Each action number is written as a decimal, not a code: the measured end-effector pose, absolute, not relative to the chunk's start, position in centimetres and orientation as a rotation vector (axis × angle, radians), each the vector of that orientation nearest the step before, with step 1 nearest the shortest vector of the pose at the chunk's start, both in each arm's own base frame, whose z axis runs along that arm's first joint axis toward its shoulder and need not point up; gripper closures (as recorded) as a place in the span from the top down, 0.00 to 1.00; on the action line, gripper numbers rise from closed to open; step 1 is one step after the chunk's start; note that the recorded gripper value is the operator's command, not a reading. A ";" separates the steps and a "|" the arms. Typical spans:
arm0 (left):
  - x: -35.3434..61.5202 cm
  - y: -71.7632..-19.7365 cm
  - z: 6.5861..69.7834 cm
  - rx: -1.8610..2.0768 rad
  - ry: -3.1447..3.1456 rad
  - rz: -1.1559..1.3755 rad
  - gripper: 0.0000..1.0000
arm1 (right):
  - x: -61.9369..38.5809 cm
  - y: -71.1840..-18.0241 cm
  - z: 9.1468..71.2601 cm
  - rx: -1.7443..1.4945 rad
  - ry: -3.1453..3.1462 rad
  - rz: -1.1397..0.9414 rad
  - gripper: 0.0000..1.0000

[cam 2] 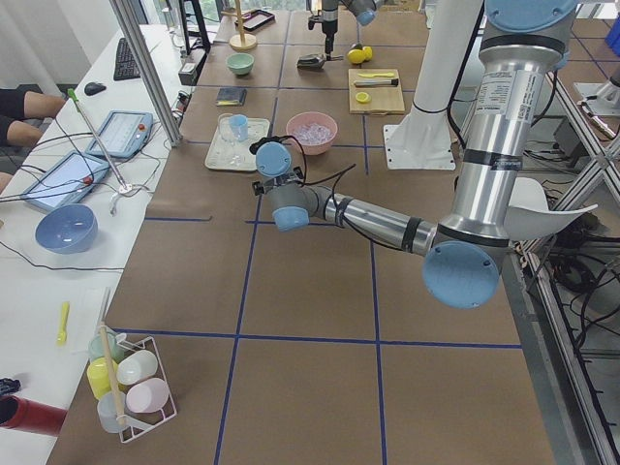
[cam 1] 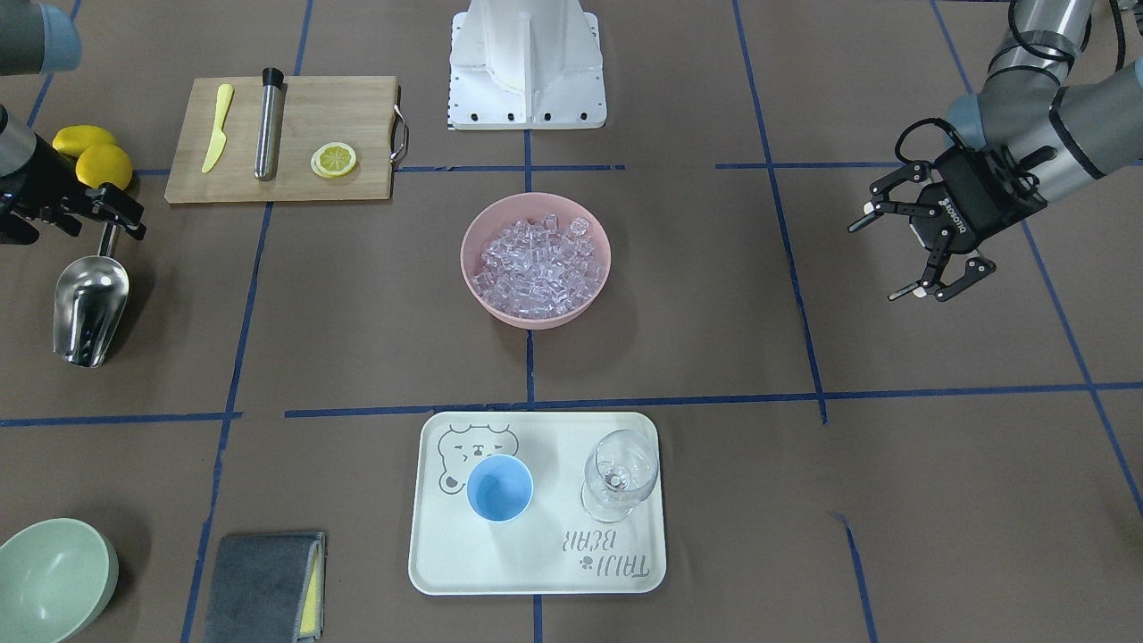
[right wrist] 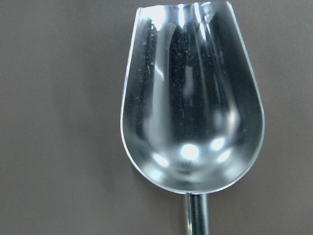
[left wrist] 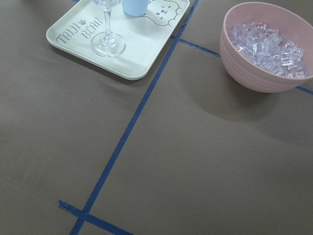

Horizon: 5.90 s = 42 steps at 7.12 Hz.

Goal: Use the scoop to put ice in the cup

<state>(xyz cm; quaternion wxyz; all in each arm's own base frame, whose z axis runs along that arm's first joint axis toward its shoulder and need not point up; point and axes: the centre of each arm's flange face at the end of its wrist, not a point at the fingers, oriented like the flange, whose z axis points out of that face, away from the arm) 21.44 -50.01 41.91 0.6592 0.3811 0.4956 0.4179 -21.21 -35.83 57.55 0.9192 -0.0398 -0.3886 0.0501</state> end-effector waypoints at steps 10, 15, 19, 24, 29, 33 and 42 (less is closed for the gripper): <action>21.9 -49.8 41.1 0.874 1.130 0.959 1.00 | -23.0 -35.2 58.9 -0.098 -0.770 0.088 0.13; 21.8 -49.7 40.7 0.881 1.132 0.963 1.00 | -20.4 -36.2 56.6 -0.047 -0.806 0.125 0.00; 21.9 -49.4 40.1 0.918 1.138 0.979 1.00 | -16.3 -37.5 47.6 0.185 -0.885 0.092 0.00; 21.8 -48.8 39.1 0.943 1.161 0.982 1.00 | -14.4 -40.4 44.0 0.474 -0.736 -0.376 0.00; 23.0 -48.4 38.5 0.955 1.190 0.993 0.94 | -16.4 -44.4 35.6 0.664 -0.591 -0.651 0.00; 32.7 -46.9 34.6 1.004 1.200 1.071 0.99 | -23.3 -42.8 28.1 0.311 -0.430 -0.991 0.00; 47.0 -41.9 32.4 1.038 1.170 1.125 0.99 | -28.9 -40.3 21.6 0.332 -0.295 -1.228 0.00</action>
